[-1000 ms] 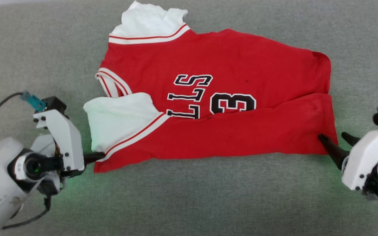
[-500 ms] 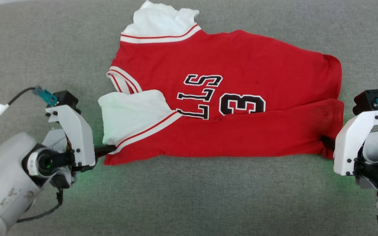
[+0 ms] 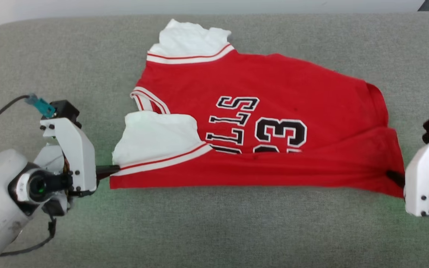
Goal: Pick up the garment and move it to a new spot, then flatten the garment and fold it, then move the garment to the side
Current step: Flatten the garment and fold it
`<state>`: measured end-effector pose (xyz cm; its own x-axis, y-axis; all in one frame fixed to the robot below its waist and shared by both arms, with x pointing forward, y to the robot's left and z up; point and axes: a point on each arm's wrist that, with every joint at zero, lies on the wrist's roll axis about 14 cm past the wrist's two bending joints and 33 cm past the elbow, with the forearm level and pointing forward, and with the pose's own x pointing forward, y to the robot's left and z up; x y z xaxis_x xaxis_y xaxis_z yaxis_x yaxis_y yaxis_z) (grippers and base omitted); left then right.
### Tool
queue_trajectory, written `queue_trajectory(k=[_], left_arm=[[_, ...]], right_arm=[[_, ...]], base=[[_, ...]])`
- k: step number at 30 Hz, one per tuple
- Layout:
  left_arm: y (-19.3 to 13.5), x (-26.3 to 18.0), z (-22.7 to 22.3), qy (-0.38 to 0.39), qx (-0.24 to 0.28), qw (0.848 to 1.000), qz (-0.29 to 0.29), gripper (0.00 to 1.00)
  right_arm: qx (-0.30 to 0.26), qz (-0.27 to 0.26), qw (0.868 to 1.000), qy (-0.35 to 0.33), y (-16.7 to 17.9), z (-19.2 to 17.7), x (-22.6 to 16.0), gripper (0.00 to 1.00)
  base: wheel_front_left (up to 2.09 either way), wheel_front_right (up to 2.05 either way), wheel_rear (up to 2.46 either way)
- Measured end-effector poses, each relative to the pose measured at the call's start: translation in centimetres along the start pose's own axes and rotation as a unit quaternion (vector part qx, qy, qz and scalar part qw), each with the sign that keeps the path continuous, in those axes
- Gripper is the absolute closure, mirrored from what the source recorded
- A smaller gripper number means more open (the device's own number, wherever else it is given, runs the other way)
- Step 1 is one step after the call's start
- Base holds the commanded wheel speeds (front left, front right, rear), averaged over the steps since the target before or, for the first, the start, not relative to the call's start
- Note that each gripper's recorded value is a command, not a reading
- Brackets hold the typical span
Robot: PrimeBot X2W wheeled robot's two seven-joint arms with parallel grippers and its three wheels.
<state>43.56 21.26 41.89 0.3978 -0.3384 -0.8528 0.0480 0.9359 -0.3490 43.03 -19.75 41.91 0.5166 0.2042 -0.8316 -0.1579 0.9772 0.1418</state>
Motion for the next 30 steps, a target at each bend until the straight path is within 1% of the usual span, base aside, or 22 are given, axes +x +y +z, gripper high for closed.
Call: queue_trajectory(k=[2,9,17,18,19,20,21,22,23,30], left_arm=[[-0.3,-0.5,-0.2,0.003,0.006,1.0,-0.001,1.0],[-0.8,-0.8,-3.3,0.052,0.01,0.999,0.003,1.0],[-0.9,0.4,-6.1,0.094,0.009,0.996,0.007,1.0],[-0.9,0.6,-6.2,0.097,0.009,0.995,0.008,1.0],[-0.9,0.7,-6.3,0.098,0.014,0.995,0.007,0.81],[-0.8,0.8,-6.1,0.094,0.016,0.995,0.008,0.44],[-0.7,0.9,-6.0,0.092,0.016,0.996,0.011,0.25],[-0.7,0.9,-5.9,0.09,0.021,0.996,0.011,0.09],[-0.7,0.9,-5.7,0.087,0.023,0.996,0.011,0.0],[-0.4,-0.6,-3.8,0.061,0.033,0.997,0.02,0.0]], right_arm=[[-0.001,0.0,1.0,0.012,-0.1,-0.8,-0.5,1.0],[0.012,-0.002,0.999,0.041,-0.7,-3.1,-1.9,1.0],[0.027,-0.006,0.999,0.04,-0.8,-4.0,-1.3,1.0],[0.03,-0.005,0.999,0.04,-0.7,-4.2,-1.1,0.96],[0.032,-0.003,0.999,0.04,-0.5,-4.3,-0.9,0.75],[0.032,-0.002,0.999,0.039,-0.5,-4.3,-0.7,0.53],[0.032,-0.002,0.999,0.036,-0.5,-4.2,-0.6,0.1],[0.033,-0.002,0.999,0.034,-0.5,-4.2,-0.6,0.0],[0.033,-0.002,0.999,0.033,-0.5,-4.2,-0.6,0.0],[0.037,0.0,0.999,0.001,-0.3,-3.1,-1.3,0.0]], base=[[0.0,0.0,0.0],[0.0,0.0,0.0],[0.0,0.0,0.0],[0.0,0.0,0.0],[0.0,0.0,0.0],[0.0,0.0,0.0],[0.0,0.0,0.0],[0.0,0.0,0.0],[0.0,0.0,0.0],[0.0,0.0,0.0]])
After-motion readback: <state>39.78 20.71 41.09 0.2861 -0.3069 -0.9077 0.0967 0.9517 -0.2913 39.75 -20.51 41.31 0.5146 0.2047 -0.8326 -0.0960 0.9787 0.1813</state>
